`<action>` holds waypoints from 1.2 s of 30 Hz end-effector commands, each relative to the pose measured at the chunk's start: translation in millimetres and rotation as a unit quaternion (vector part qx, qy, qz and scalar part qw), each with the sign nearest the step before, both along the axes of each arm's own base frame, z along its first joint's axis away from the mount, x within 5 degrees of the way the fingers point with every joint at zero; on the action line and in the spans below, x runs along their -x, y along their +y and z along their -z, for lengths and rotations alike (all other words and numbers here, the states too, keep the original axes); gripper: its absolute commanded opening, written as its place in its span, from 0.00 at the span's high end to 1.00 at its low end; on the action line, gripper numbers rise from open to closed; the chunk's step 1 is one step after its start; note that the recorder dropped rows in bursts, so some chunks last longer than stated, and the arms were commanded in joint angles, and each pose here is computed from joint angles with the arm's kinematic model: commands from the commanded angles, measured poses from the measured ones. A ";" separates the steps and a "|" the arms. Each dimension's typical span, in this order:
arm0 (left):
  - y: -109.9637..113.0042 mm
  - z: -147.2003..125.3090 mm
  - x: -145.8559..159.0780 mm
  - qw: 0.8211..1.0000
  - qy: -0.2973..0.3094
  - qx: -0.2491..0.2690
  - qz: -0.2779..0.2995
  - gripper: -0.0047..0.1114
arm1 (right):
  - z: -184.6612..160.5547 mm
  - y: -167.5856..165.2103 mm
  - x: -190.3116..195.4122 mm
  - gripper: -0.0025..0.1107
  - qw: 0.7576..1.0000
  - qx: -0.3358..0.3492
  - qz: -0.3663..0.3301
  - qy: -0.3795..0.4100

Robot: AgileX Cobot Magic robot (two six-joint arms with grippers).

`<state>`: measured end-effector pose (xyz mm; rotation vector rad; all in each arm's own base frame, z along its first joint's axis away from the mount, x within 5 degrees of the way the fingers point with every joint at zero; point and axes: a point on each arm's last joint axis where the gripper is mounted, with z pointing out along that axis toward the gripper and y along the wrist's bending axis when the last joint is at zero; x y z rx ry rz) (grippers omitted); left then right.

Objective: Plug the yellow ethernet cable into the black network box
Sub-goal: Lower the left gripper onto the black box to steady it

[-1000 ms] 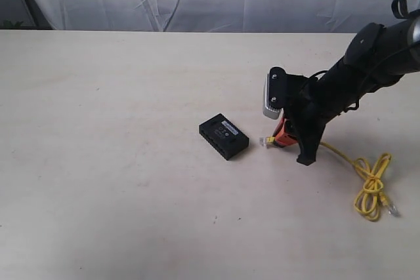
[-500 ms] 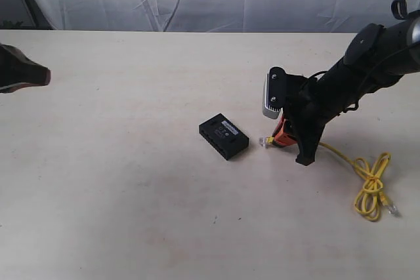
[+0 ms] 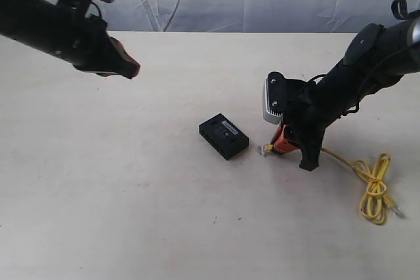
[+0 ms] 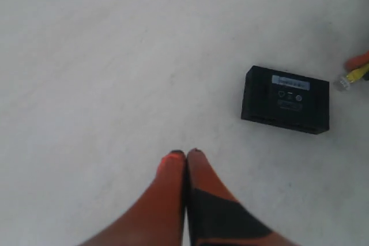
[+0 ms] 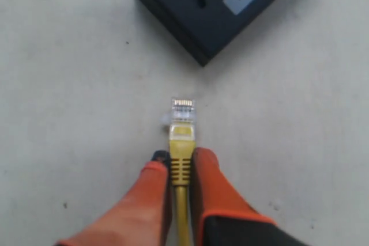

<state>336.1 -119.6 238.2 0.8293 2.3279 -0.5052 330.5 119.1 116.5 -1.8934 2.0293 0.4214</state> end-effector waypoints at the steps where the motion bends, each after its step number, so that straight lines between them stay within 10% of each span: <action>1: -33.2 11.3 -17.1 0.999 0.009 0.003 0.050 0.96 | -0.1 -2.2 -2.7 0.99 1.000 0.002 0.003 -0.009; 24: -142.2 67.4 -65.2 0.977 0.088 0.026 0.192 0.96 | 0.0 -5.3 -5.0 0.99 1.000 0.004 0.013 -0.016; 36: -156.6 92.8 -60.4 0.964 0.131 0.006 0.231 0.96 | -0.2 -7.0 -5.2 0.99 1.000 0.001 0.017 -0.012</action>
